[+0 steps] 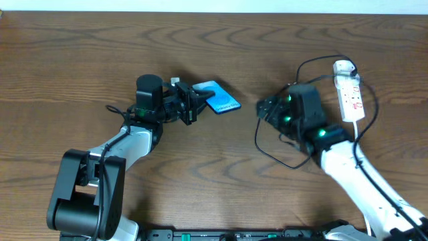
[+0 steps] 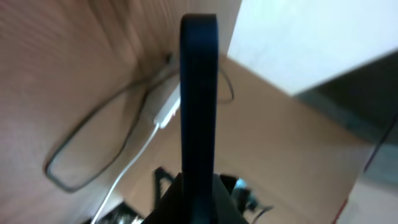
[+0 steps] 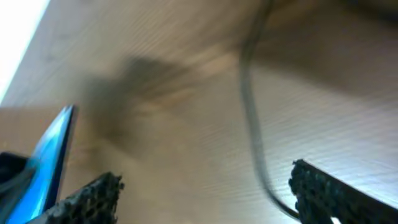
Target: Plug charger to phone and switch on socket
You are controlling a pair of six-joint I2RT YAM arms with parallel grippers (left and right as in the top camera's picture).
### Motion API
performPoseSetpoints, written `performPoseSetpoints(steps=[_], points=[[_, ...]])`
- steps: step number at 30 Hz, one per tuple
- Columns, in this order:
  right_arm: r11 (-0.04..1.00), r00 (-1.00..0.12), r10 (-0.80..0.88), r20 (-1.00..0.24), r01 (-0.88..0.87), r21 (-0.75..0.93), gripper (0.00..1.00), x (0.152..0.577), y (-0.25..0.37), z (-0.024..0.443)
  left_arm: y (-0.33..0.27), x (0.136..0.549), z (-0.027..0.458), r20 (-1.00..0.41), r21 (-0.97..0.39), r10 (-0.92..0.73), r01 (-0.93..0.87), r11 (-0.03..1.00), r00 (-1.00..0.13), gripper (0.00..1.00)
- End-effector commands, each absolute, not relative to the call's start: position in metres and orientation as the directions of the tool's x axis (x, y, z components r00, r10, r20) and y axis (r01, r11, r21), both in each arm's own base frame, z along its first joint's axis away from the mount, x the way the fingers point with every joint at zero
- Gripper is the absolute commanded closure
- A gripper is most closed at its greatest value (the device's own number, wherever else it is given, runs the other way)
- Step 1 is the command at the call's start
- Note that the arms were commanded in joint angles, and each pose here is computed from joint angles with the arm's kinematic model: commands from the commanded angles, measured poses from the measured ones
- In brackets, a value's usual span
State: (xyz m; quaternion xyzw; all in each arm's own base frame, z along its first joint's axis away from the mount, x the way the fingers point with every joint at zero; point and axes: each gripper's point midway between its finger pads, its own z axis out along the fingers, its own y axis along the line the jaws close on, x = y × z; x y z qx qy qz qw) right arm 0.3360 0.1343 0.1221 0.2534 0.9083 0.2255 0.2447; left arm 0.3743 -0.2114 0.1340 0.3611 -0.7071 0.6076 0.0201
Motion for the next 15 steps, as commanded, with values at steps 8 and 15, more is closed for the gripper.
performPoseSetpoints(steps=[8,15], points=[[0.859,-0.691,0.502,-0.52,0.327,0.395,0.01,0.355,0.103,0.183,-0.226,0.348,0.162,0.386,-0.909,-0.272,-0.414,0.053,-0.882,0.92],[0.862,-0.669,0.505,-0.545,0.353,0.365,0.01,0.359,0.095,0.179,-0.227,0.347,0.162,0.338,-0.928,-0.263,-0.367,0.068,-0.904,0.92]])
